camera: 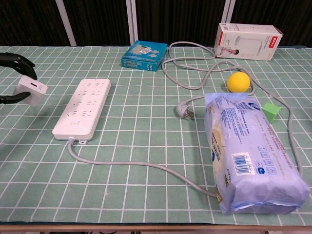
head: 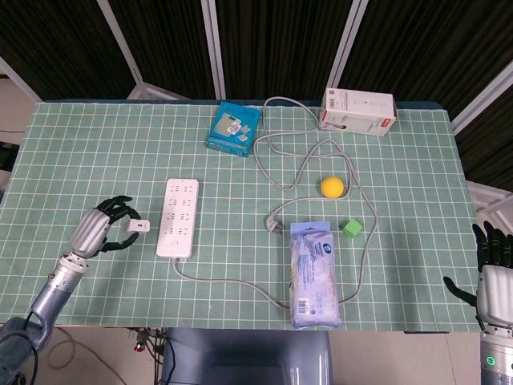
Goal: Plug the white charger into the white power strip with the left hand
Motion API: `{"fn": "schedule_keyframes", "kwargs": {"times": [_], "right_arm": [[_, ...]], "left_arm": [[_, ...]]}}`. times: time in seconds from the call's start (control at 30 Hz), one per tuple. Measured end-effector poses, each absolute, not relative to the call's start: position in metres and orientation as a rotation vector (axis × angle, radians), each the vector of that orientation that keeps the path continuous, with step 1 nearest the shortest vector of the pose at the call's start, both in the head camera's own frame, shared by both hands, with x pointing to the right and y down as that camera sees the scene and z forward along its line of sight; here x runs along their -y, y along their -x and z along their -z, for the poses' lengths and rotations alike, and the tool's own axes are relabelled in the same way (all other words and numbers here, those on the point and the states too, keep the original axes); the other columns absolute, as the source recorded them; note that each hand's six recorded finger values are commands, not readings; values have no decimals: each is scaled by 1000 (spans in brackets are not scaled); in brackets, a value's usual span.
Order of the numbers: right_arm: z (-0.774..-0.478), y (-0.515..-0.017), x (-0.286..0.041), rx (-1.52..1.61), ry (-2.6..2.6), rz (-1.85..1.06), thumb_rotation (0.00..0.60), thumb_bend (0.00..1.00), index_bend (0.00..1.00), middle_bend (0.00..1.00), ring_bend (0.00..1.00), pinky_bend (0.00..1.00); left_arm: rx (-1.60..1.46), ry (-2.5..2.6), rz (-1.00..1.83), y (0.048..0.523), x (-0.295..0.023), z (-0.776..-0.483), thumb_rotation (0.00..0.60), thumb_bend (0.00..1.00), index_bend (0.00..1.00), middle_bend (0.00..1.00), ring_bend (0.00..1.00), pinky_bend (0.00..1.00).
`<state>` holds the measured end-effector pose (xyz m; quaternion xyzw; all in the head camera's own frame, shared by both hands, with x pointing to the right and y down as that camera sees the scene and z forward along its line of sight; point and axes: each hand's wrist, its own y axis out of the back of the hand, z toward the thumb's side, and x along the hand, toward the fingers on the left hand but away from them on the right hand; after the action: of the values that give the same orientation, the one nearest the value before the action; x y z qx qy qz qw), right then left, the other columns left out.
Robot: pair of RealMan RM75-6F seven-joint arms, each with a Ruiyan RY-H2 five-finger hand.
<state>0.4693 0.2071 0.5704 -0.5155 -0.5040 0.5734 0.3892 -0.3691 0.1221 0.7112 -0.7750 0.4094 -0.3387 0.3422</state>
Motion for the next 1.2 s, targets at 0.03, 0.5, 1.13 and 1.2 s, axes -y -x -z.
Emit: {"fn": "schedule_keyframes", "kwargs": {"times": [0.03,0.5,1.13,1.2], "right_arm": [[-570,-469,-207,1282,1308,-1459,600,130,0,0,0,0],[-568,-472,-206,1301,1276,-1460,600,130,0,0,0,0],[-568,-473,-206,1318,1247,-1460,600,129,1,0,0,0],[-567,-474,-205,1323,1244,-1459,600,130,2,0,0,0]], "left_arm": [[-1067,2014,888,370,-122,-713,600,458,603,609,206,293],[-1083,2046,938,366,-125,-732,600,458,603,607,206,293],[-931,2000,1049,369,-129,-748,600,458,603,605,206,293],[-915,1997,1053,369,-130,-748,600,459,604,603,206,293]]}}
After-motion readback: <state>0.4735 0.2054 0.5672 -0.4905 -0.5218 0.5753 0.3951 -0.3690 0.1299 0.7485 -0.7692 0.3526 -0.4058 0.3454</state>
